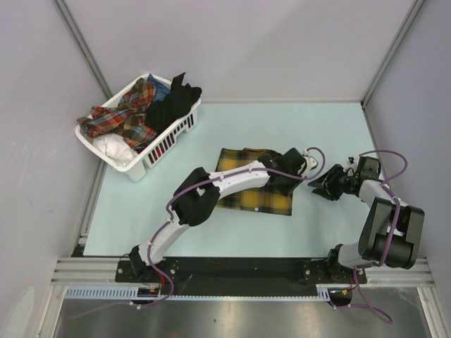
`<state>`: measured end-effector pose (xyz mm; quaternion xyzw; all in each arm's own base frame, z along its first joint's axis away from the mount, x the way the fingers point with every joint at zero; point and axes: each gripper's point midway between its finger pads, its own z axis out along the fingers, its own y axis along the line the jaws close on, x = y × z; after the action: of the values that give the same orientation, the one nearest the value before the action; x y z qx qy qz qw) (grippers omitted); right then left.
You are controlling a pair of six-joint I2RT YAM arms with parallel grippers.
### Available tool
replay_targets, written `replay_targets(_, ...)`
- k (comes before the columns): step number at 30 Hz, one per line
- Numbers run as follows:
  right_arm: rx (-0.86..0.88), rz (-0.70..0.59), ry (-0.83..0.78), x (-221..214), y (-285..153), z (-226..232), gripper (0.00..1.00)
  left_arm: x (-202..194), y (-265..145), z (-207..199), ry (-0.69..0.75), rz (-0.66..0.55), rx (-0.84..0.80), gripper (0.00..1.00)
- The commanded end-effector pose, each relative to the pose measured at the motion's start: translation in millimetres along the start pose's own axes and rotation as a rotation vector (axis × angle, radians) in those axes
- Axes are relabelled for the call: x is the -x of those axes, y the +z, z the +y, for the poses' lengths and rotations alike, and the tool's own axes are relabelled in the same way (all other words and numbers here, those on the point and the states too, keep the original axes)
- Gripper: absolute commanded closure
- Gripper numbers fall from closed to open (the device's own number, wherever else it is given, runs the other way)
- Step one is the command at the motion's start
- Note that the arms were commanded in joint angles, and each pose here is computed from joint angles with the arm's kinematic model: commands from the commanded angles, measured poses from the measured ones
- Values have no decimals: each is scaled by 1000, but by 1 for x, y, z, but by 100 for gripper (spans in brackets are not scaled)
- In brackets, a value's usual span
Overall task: Fold and stack the long sleeve shirts
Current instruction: Fold the shirt
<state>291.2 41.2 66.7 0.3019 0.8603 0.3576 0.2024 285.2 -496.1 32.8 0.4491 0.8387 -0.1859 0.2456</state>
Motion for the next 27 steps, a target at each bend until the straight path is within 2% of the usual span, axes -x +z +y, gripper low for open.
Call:
replay_targets(1, 56, -6, 3, 2, -1, 10, 57, 27, -20, -5, -86, -80, -90, 85)
replay_targets(3, 66, 1, 6, 1, -1, 12, 59, 34, -26, -1, -107, -103, -113, 98)
replay_targets(4, 78, 16, 9, -2, 0, 14, 61, 36, -29, 0, -120, -113, -120, 100)
replay_targets(10, 116, 56, -13, -13, 7, 23, 73, 44, -49, 12, -178, -152, -177, 100)
replay_targets(13, 125, 78, -28, -19, 13, 28, 75, 47, -60, 13, -178, -172, -192, 100)
replay_targets(27, 88, 180, -56, -36, 52, 18, 78, 41, -69, 11, -189, -186, -193, 100)
